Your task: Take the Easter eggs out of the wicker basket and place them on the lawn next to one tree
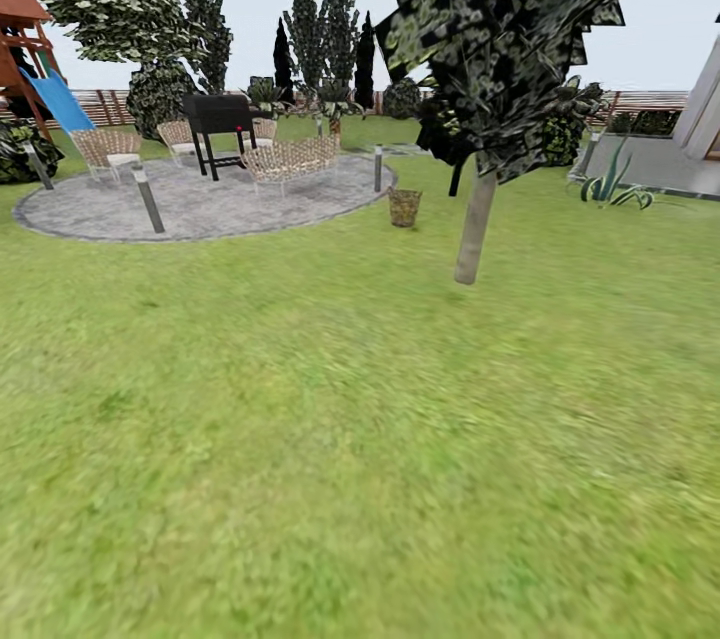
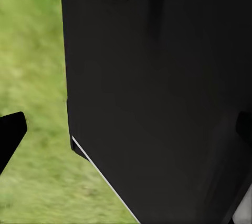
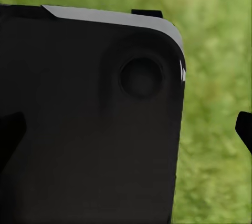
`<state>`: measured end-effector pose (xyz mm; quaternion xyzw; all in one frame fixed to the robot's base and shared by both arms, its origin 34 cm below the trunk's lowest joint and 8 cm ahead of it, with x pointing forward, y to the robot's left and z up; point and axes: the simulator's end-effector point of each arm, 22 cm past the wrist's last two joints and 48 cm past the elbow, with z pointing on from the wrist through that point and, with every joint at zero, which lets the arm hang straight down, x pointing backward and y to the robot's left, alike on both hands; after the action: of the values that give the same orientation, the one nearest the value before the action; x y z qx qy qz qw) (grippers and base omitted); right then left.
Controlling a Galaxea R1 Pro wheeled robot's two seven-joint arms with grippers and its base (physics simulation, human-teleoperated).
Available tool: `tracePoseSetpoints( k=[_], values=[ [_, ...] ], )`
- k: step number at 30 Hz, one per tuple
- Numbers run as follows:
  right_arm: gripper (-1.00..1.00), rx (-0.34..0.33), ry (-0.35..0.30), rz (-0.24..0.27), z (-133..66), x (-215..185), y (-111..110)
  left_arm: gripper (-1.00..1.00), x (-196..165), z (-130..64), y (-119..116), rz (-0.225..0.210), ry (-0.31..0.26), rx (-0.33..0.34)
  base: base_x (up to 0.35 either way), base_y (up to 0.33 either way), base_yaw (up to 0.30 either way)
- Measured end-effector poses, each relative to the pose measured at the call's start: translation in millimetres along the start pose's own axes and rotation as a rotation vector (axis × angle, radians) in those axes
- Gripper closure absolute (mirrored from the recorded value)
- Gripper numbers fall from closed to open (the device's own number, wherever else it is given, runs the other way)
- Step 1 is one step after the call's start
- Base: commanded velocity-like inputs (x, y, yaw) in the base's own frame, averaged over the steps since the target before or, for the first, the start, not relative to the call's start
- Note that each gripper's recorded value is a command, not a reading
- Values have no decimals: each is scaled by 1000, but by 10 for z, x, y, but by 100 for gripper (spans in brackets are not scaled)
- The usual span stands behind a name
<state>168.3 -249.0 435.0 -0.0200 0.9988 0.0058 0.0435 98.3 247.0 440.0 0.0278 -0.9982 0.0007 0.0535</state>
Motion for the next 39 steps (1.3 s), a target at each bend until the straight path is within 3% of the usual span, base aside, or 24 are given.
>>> tracePoseSetpoints(
  k=[32,39],
  values=[
    [-100,-5,-1,10,1,-9,51,-100,0,0,0,0,0,0,314,159,-1],
    [-100,-4,-1,11,1,-7,42,-100,-1,0,0,0,0,0,314,159,-214]
  ],
)
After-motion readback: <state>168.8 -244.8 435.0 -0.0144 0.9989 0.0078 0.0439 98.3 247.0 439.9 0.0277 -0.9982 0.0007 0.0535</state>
